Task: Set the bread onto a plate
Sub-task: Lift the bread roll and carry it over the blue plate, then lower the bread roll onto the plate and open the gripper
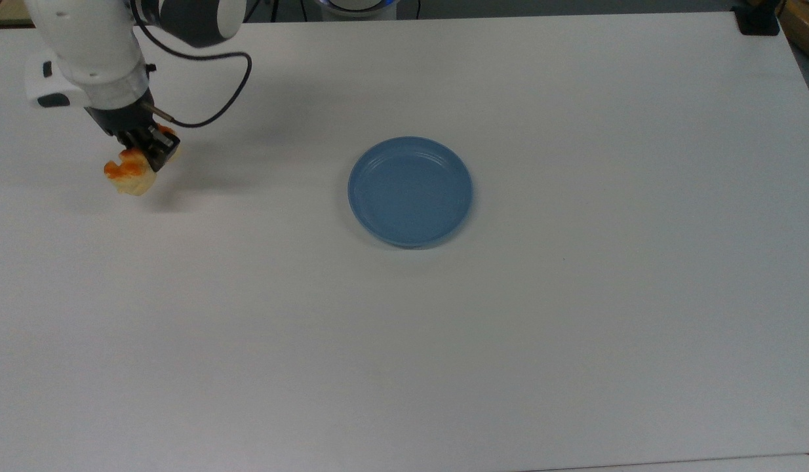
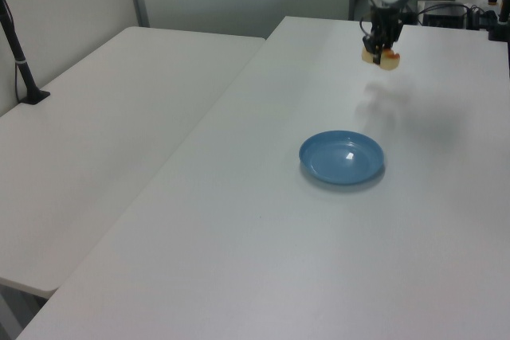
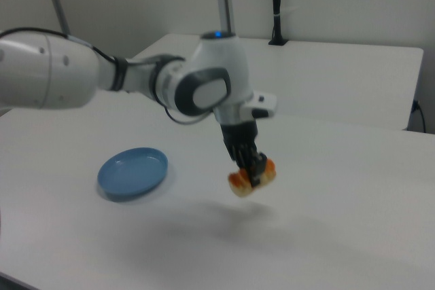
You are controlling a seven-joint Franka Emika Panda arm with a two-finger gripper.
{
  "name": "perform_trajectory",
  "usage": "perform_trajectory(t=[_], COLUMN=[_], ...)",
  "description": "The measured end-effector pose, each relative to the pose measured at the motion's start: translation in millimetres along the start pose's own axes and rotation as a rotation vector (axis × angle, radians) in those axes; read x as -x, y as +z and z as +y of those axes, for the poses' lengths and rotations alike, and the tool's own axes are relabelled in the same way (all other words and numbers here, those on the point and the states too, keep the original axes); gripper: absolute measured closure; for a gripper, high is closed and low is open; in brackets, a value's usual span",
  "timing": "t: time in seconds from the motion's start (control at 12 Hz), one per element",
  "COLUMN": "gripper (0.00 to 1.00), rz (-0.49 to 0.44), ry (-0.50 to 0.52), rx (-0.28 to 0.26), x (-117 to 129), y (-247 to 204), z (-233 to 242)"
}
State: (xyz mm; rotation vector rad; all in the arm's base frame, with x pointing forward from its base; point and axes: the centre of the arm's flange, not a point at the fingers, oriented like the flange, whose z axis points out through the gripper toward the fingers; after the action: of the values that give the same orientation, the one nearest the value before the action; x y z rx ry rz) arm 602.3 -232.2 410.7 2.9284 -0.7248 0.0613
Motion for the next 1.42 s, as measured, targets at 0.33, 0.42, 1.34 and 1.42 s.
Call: perform_trajectory(t=[0.33, 0.42, 1.34, 1.42], gripper=[0.63, 0.63, 0.53, 0.53], rz=[0.006, 0.003, -0.097, -0.096], ry=[-0.054, -0.056, -0.257, -0.257], rx=[-0.081, -0.087, -0.053, -0.024], x=[24.5, 33.8, 150.3, 154.8], y=[-84.7, -93.8, -55.2, -33.6], z=[-78.2, -109.1, -330.5, -340.8])
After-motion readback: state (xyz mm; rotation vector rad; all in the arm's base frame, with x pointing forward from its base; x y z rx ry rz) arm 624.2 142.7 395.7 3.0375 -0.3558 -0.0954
